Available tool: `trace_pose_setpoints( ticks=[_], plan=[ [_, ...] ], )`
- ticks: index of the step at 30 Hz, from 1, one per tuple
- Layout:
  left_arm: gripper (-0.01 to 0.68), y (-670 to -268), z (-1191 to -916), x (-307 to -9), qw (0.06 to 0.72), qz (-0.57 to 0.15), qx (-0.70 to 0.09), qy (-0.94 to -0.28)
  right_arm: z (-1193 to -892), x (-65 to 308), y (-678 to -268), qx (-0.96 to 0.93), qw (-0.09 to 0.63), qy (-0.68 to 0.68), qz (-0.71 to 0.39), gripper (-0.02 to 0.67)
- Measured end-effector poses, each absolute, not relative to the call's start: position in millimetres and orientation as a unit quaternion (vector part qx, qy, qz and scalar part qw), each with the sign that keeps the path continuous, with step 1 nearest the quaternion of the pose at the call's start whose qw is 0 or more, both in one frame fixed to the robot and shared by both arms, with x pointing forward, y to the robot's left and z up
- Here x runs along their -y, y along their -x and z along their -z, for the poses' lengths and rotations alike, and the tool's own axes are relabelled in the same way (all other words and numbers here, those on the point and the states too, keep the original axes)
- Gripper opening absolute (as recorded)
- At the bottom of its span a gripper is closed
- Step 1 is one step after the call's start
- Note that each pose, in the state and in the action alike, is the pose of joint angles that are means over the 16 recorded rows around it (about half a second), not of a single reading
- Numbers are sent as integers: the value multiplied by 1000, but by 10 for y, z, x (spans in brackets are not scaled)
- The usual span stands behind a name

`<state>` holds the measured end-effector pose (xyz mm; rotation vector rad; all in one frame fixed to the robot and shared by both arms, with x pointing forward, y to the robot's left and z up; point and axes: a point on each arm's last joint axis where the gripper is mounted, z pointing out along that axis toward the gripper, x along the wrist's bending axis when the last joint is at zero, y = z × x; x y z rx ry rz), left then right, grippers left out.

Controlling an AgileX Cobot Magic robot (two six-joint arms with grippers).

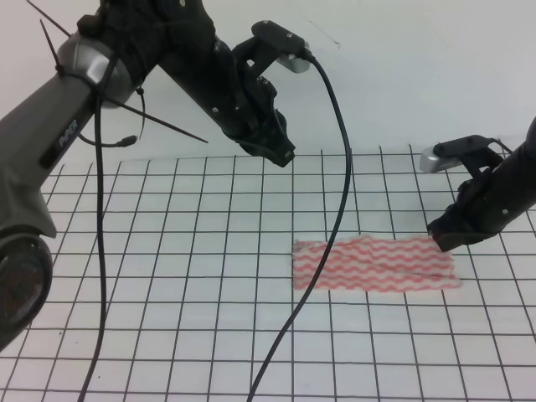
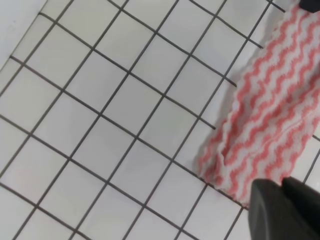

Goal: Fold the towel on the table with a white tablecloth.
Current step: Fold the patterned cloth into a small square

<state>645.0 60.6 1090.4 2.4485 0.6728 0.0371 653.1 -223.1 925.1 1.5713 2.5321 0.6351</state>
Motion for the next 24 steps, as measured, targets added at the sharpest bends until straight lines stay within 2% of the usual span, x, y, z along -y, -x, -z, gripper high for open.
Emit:
trace_pose_setpoints(
  ticks=[15, 18, 24],
  plan=[
    [22, -6449, -10905, -605, 297, -14, -252, -921, -9398, 2285, -6546, -837, 84, -503, -198, 4],
    [22, -6449, -10904, -605, 297, -14, -252, -921, -9402, 2294, -6551, -839, 88, -501, -195, 37],
    [22, -6450, -10904, -607, 296, -14, -253, -921, -9427, 2297, -6560, -838, 94, -499, -198, 148]
  ],
)
